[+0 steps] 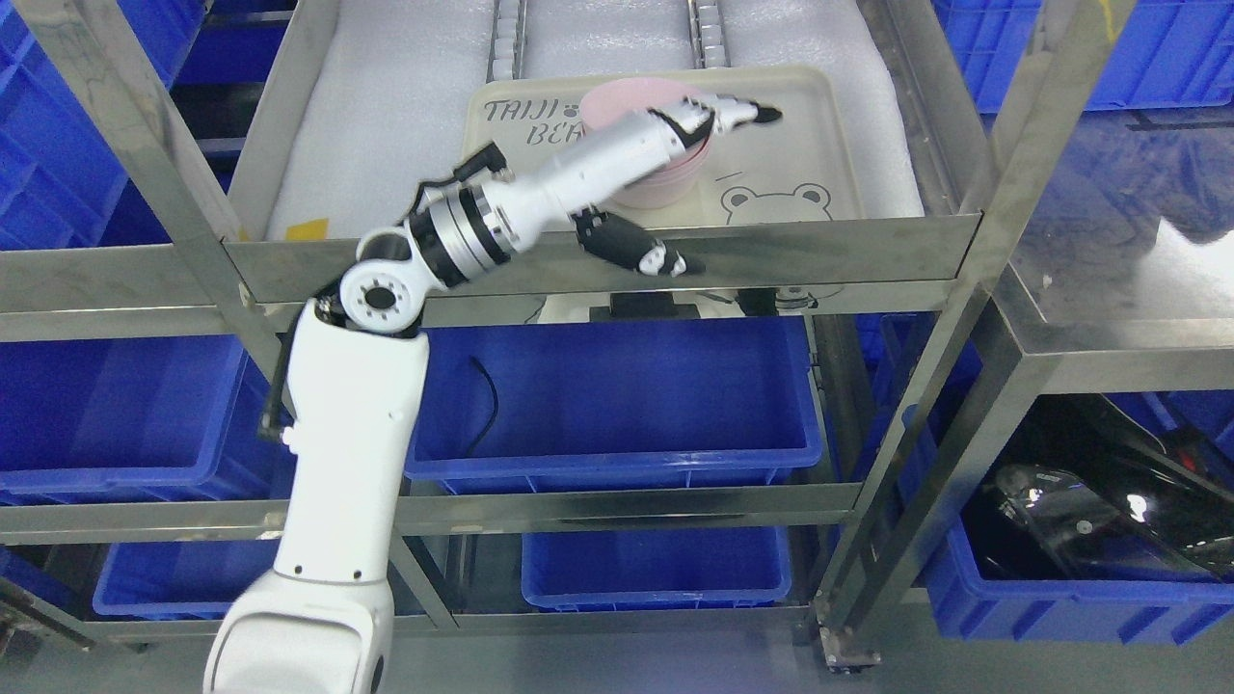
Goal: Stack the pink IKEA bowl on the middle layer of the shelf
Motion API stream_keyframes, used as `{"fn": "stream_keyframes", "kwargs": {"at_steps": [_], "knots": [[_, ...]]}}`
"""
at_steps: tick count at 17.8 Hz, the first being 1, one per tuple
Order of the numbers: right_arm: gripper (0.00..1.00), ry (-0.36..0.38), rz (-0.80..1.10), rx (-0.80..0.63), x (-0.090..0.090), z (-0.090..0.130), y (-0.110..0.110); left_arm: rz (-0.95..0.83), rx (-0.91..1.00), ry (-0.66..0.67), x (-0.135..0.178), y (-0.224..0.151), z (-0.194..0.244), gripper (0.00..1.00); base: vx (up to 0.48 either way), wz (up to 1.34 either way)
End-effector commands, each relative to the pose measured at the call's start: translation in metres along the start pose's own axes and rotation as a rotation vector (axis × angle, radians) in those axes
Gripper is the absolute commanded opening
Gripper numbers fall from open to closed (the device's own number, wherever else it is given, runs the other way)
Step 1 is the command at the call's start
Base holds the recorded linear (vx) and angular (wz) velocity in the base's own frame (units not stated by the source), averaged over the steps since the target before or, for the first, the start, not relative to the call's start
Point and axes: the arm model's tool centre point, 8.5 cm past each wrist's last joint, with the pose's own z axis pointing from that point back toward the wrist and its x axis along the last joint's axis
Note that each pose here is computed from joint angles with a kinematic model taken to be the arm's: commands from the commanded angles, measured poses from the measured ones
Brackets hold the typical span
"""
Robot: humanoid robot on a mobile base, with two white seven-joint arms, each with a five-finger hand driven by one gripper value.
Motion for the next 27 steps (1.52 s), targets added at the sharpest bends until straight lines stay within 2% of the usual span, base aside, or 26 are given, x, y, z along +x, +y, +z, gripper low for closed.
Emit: {"fn": "stream_keyframes", "kwargs": {"at_steps": [1, 5, 8, 13, 15, 17, 21, 27], "knots": [[1.00, 0.008, 0.002, -0.015, -0.010, 0.000, -0.010, 0.236, -0.112, -0.161, 0.067, -0.148, -0.002, 1.00, 0.000, 0.00], [1.00, 0.008, 0.002, -0.015, -0.010, 0.000, -0.010, 0.391, -0.071, -0.046, 0.075, -0.200, 0.042, 1.00, 0.000, 0.00], [1.00, 0.008, 0.002, -0.015, -0.010, 0.000, -0.010, 0.475, 0.015, 0.089, 0.065, -0.219, 0.084, 1.00, 0.000, 0.00], [1.00, 0.008, 0.002, -0.015, -0.010, 0.000, -0.010, 0.653, 0.448, 0.391, 0.043, -0.254, 0.157, 1.00, 0.000, 0.00], [1.00, 0.008, 0.002, -0.015, -0.010, 0.000, -0.010, 0.688, 0.608, 0.431, 0.042, -0.252, 0.171, 1.00, 0.000, 0.00], [1.00, 0.008, 0.002, -0.015, -0.010, 0.000, -0.010, 0.715, 0.682, 0.498, 0.033, -0.245, 0.188, 1.00, -0.002, -0.02], [1.00, 0.008, 0.002, -0.015, -0.010, 0.000, -0.010, 0.716, 0.884, 0.717, 0.009, -0.228, 0.223, 1.00, -0.036, 0.05], [1.00, 0.008, 0.002, -0.015, -0.010, 0.000, -0.010, 0.737, 0.897, 0.754, -0.011, -0.200, 0.208, 1.00, -0.114, 0.05]]}}
